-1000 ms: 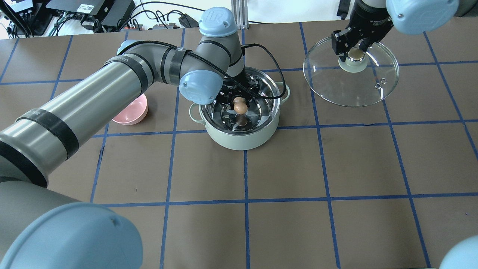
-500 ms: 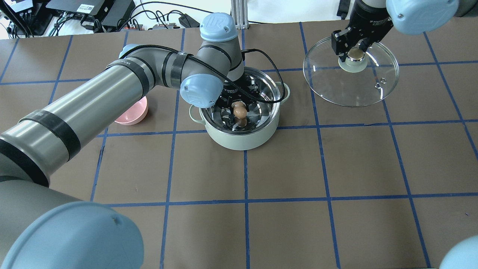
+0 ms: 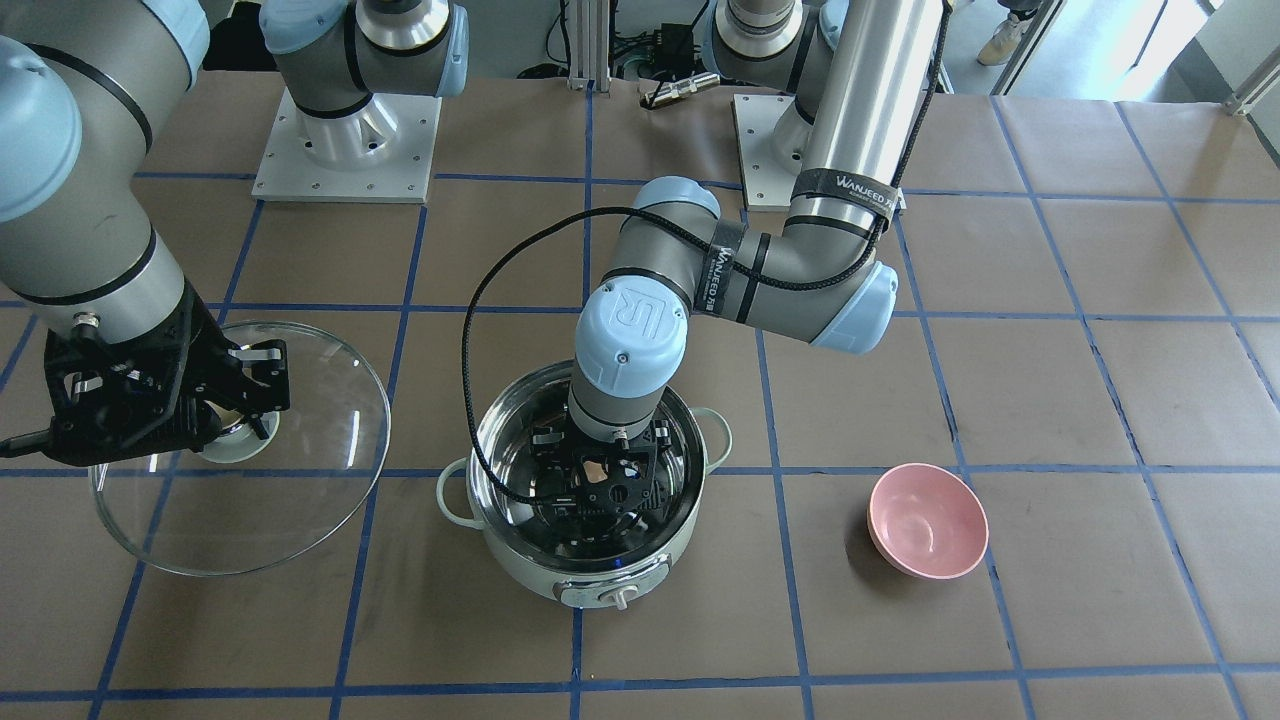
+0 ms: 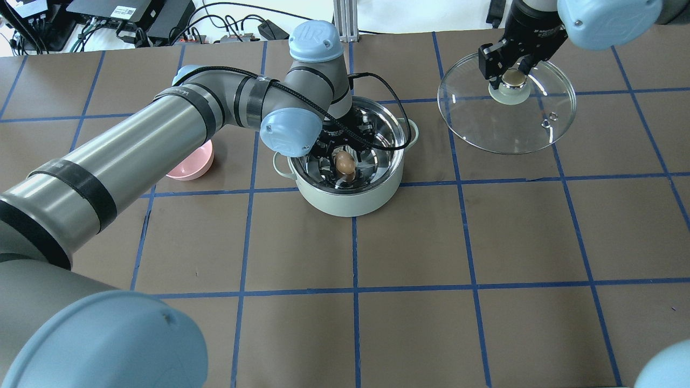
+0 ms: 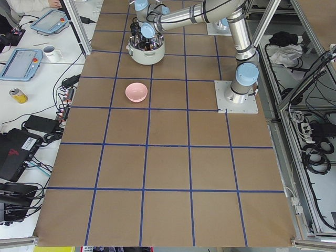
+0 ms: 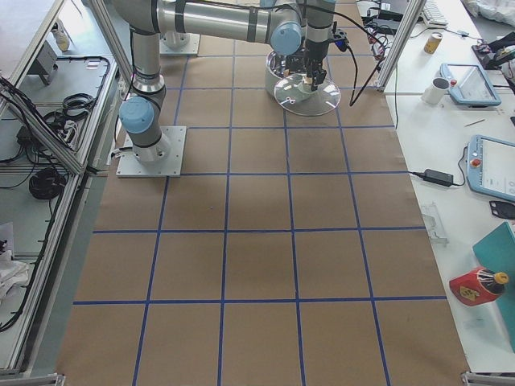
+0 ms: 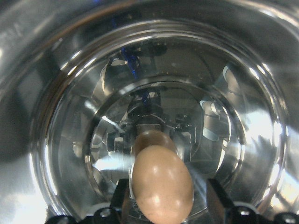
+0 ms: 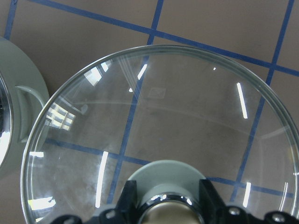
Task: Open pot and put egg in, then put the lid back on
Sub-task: 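Open the left gripper to release the egg and raise it out of the pot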
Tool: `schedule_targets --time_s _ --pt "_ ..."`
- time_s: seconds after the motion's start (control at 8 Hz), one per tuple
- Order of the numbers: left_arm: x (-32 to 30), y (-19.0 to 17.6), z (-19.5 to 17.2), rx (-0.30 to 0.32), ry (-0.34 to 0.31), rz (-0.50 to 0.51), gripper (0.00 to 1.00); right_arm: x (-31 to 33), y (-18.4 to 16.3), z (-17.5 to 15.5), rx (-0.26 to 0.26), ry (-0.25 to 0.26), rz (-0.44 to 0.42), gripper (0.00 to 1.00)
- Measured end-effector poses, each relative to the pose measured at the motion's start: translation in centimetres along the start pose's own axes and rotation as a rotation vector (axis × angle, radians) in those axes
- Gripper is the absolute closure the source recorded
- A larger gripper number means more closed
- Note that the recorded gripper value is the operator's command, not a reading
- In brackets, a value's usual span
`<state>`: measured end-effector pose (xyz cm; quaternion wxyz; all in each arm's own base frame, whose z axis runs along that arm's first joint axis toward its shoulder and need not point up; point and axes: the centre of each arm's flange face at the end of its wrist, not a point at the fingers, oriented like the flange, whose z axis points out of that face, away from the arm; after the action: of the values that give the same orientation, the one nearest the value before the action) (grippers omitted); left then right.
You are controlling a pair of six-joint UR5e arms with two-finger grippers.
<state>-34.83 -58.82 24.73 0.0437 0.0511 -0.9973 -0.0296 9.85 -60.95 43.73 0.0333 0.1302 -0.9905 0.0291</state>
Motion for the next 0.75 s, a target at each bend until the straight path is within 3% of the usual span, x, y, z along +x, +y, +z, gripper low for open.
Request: schedule_targets --time_s 0.5,0.75 --pt "0.1 0.1 -0.9 0.013 0.005 0.002 0.00 0.1 0.0 0.0 0.002 -0.001 -0.018 1.00" --pt "0.1 0.5 -3.6 0.051 0.018 0.005 0.00 -0.3 0.0 -0.1 0.012 -0.033 0.015 1.00"
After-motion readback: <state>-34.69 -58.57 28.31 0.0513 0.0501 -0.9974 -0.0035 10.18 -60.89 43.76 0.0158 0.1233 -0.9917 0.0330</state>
